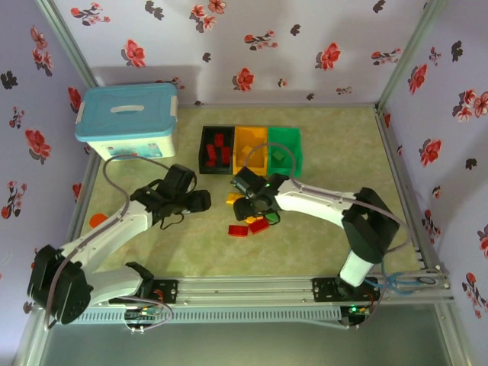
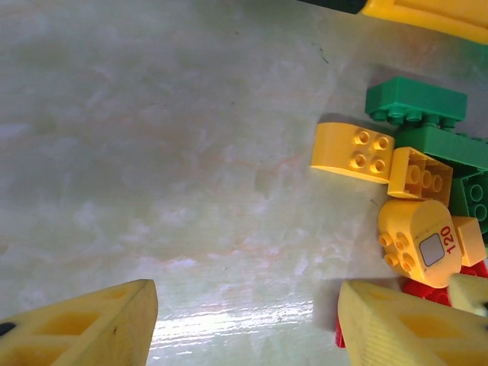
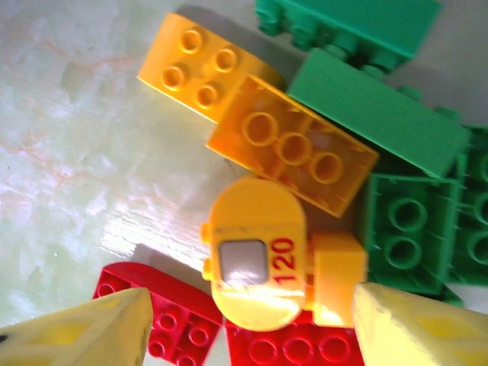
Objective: Sort the legos into containers by color
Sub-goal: Pick up the lego from the center of the table.
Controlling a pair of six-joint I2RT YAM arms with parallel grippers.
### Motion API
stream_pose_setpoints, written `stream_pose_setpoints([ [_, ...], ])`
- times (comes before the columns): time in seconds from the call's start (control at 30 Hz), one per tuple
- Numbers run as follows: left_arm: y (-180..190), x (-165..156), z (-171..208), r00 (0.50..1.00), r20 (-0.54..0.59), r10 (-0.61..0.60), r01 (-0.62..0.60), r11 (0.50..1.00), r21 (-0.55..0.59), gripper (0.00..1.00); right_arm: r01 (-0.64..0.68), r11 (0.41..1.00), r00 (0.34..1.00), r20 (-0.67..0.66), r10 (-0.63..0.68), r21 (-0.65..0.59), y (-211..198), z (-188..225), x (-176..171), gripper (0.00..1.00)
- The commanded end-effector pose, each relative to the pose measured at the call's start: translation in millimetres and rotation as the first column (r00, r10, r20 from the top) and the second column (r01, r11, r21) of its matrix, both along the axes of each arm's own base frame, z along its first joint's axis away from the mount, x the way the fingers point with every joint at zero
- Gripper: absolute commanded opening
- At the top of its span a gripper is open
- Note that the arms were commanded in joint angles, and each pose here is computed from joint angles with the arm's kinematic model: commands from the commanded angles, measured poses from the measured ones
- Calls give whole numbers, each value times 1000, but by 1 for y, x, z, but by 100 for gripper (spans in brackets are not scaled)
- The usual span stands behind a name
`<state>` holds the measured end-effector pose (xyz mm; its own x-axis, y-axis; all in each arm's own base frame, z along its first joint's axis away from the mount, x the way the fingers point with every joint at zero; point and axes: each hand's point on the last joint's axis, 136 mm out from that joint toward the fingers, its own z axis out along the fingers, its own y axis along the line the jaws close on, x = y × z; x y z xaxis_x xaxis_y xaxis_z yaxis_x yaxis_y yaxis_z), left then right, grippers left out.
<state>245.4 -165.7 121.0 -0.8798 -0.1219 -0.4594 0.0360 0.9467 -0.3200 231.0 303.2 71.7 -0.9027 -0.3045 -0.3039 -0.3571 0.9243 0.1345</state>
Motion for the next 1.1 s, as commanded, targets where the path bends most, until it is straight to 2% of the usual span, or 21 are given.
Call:
stream_pose_setpoints([
  [0.0,12,-1,4,997,25,67,-67,997,-26,64,-29,995,1000,-1,29,-90,2,-6,1,68],
  [0.13,22,-10,3,996,24,84,-84,996,-17,64,-41,988,999,-14,39,-151,7,-18,5,63],
  [0.33,32,-18,1,994,30,103,-102,995,-12,64,-57,973,998,-28,52,-224,6,-32,4,61],
  [0.57,33,-19,-5,994,24,110,-110,994,-16,64,-57,948,998,1,60,-312,1,-38,6,62],
  [0.67,33,-19,-5,994,24,111,-111,994,-17,63,-43,930,998,25,56,-364,-6,-37,11,67],
  [0.83,33,-19,-5,994,23,111,-111,994,-17,63,-15,920,996,76,48,-393,-12,-29,17,70],
  [1.07,32,-19,-6,994,23,109,-108,994,-20,63,-43,930,998,21,54,-364,-4,-45,10,69],
])
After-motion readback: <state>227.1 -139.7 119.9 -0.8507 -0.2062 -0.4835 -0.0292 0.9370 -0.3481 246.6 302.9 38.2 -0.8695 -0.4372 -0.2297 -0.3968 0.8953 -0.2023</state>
